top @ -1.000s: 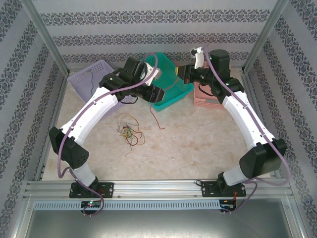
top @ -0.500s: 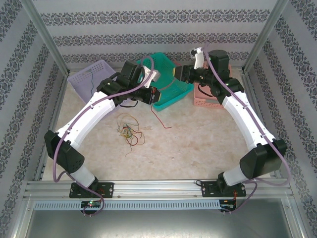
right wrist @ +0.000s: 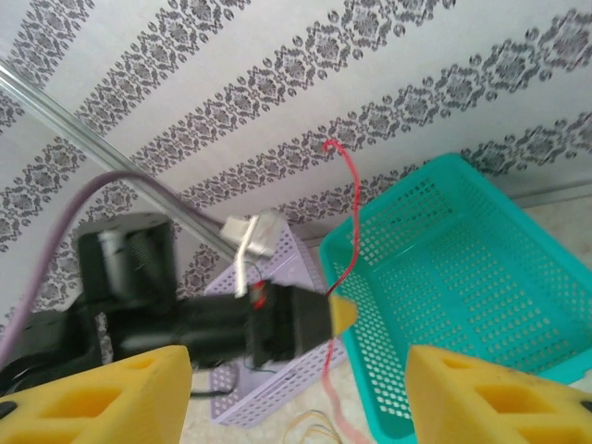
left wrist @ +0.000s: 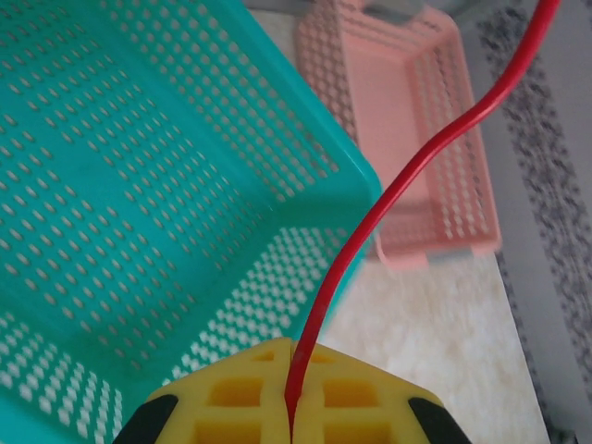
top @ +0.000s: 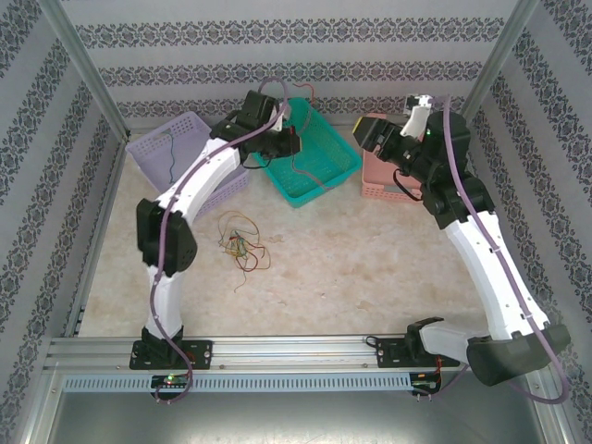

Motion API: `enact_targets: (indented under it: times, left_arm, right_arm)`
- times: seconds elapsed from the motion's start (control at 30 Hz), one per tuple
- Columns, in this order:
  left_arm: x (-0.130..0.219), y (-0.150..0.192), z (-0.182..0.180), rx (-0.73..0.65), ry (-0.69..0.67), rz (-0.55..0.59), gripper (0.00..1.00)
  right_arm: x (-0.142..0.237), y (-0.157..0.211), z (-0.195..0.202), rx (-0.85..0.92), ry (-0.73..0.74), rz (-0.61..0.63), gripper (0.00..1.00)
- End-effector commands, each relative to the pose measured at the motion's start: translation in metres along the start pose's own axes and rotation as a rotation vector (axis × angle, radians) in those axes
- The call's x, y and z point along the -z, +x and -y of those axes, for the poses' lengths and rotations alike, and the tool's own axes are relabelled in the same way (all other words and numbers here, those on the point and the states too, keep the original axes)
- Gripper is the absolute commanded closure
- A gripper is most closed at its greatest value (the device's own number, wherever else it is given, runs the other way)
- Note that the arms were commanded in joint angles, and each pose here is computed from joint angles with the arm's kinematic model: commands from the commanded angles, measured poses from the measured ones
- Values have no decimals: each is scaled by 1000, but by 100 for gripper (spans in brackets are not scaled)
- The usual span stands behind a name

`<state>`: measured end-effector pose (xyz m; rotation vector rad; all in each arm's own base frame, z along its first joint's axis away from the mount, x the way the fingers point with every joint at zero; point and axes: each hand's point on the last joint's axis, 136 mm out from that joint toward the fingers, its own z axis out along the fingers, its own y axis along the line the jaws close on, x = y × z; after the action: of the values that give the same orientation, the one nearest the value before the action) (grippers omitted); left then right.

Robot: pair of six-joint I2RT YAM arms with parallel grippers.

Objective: Untangle the cables

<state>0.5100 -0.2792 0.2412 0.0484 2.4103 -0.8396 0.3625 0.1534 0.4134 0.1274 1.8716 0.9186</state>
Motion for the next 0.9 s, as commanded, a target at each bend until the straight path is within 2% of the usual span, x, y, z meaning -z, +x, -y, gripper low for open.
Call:
enact_targets:
  times: [0.0,0.23,0.37,0.4,0.47,0.53,0.67,0.77,0.87]
  left_arm:
    - [-15,-24,-26,112,-80,34,100]
    - [-68,-20,-80,270,-154,4,100]
    - [-94,-13,-93,320,-144,-6,100]
    - [-98,-12,-97,337,-146,-8,96]
    - [-102,-9,-99,376,-136,-23,74]
    - [-96,-11,-91,389,-121,-28,58]
    - [-58,-30,-60,377,-83,15,39]
    - [-20,-44,-35,371,-51,53,37]
    - [27,-43,-28,365,-124,74,38]
  right_arm:
    - [-21,3,-1,-37,-15,-1,39]
    - [-56,-4,-10,7,-6,-25,40]
    - [-62,1,-12,5,-16,-36,41]
    - [-63,4,-12,7,-16,-44,41]
    - [-64,13,-11,6,-14,-65,41]
    - [-63,20,-7,5,-2,-77,41]
    - [-58,31,3,-1,28,-89,41]
    - [-54,38,8,11,48,-107,42]
    - [-46,50,15,32,81,-127,42]
